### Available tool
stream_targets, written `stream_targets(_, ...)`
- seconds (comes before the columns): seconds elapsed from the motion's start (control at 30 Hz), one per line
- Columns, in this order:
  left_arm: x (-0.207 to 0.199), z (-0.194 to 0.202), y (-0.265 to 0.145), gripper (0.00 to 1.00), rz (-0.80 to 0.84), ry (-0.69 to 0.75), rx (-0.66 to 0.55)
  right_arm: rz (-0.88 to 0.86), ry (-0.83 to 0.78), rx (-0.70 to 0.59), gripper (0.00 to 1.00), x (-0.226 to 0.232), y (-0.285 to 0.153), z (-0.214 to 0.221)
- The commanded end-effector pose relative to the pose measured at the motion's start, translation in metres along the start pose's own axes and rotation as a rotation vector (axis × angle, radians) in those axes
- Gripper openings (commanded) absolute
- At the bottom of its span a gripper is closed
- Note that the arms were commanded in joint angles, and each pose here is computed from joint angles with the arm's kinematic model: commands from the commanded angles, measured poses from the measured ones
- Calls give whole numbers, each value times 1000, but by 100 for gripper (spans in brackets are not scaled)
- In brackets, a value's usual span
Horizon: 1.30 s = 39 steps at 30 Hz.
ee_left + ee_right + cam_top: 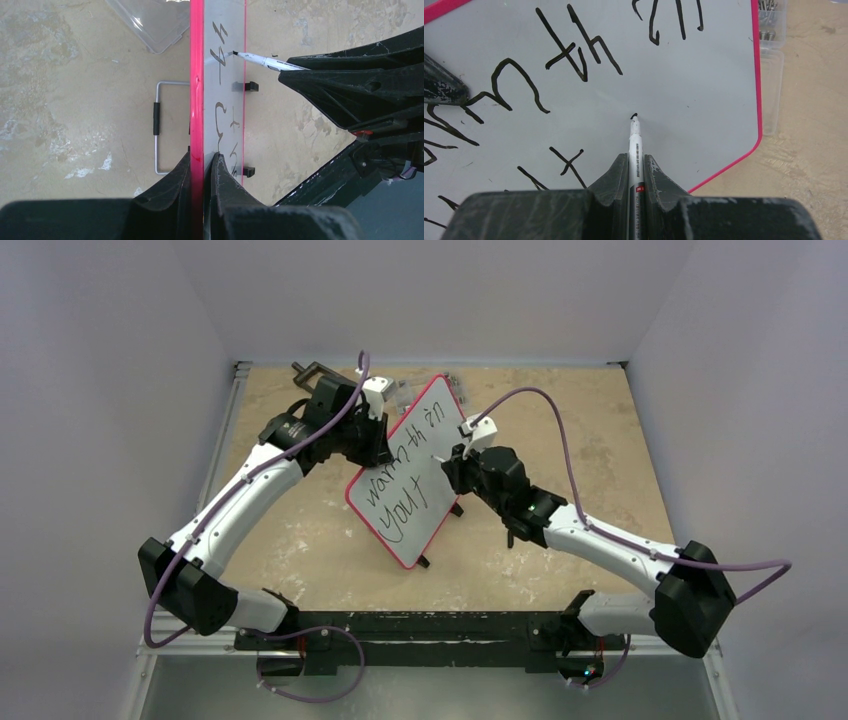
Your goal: Write a sentence on the whiteboard
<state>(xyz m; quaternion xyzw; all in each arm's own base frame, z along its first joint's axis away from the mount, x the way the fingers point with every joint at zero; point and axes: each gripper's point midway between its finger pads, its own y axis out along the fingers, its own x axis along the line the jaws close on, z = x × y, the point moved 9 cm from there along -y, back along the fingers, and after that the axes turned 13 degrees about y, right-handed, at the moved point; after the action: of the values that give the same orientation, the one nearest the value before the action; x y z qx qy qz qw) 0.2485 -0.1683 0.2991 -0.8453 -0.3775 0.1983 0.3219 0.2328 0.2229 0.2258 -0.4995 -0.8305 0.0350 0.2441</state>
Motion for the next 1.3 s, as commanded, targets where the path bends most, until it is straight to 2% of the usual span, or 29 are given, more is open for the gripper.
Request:
stream_targets(0.0, 28, 30, 7, 0, -230, 129, 205, -33, 12, -86, 0, 11, 6, -24)
stream_targets(0.57, 28, 29, 5, 0, -232, 129, 199, -180, -31, 40, 0, 11, -3, 5)
stream_targets(0.9, 28, 30, 5, 0, -231, 129, 201, -155, -18, 77, 0, 2, -7, 21)
stream_targets(1.27, 28, 30, 6, 0, -230, 130, 203, -21, -12, 54, 0, -7, 3, 19)
